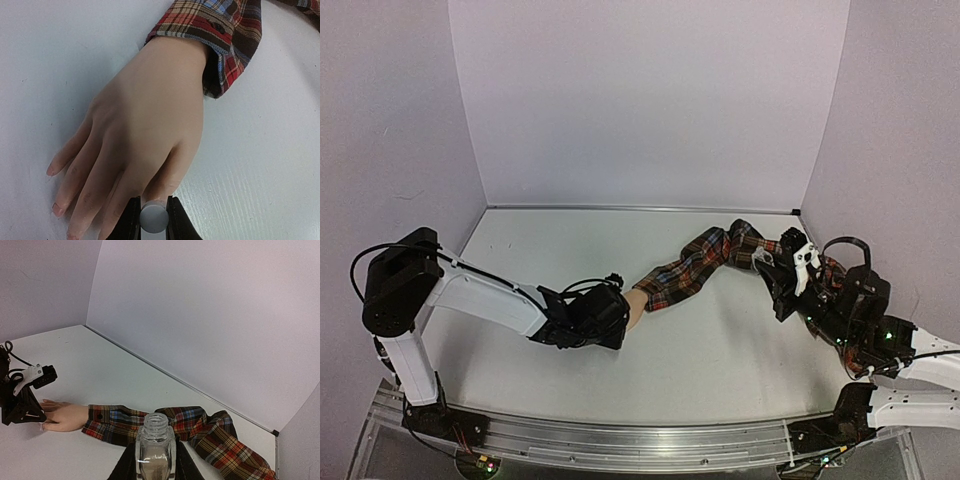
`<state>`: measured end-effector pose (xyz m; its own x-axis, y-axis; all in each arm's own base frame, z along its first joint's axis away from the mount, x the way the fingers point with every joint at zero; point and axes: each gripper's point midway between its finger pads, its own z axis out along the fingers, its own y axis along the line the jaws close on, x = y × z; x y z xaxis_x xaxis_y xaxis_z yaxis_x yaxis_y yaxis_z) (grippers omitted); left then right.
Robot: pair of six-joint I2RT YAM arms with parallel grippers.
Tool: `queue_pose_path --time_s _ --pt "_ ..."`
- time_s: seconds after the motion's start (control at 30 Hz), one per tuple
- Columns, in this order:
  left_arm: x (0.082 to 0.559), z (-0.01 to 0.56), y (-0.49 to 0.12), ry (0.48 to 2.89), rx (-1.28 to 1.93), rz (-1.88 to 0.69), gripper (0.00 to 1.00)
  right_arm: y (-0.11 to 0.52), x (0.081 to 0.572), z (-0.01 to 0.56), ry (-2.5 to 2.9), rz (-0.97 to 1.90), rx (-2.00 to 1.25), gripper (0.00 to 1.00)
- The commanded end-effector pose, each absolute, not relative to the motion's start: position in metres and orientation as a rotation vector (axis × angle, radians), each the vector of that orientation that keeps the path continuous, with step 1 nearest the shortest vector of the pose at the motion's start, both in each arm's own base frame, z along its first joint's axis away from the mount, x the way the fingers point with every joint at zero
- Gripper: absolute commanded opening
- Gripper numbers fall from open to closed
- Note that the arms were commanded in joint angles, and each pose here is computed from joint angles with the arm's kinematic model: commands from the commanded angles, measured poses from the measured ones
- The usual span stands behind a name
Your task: Paint the nails
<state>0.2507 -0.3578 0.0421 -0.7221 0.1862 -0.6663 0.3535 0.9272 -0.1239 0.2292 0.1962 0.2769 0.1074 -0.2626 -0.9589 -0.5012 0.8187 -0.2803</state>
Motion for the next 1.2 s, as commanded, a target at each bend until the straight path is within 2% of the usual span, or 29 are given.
queue_pose_path --time_s 0.0,0.4,0.67,0.97,1.17 --pt "0.257 0.053 -0.348 2.36 0.332 -0.283 0.0 0.194 0.229 0.289 1.458 0.221 -0.608 0.0" --pt "0.254 0.072 -0.334 2.347 0.29 -0.273 0.0 0.195 0.229 0.29 1.458 0.224 -0.609 0.0" --pt "0.244 0.112 -0.349 2.285 0.312 -0.453 0.0 0.196 0.23 0.288 1.464 0.221 -0.615 0.0" --pt "0.236 0.207 -0.344 2.115 0.296 -0.657 0.0 0.219 0.235 0.285 1.535 0.268 -0.697 0.0" --pt "0.212 0.276 -0.342 1.977 0.384 -0.906 0.0 0.256 0.218 0.303 1.46 0.502 -0.782 0.0"
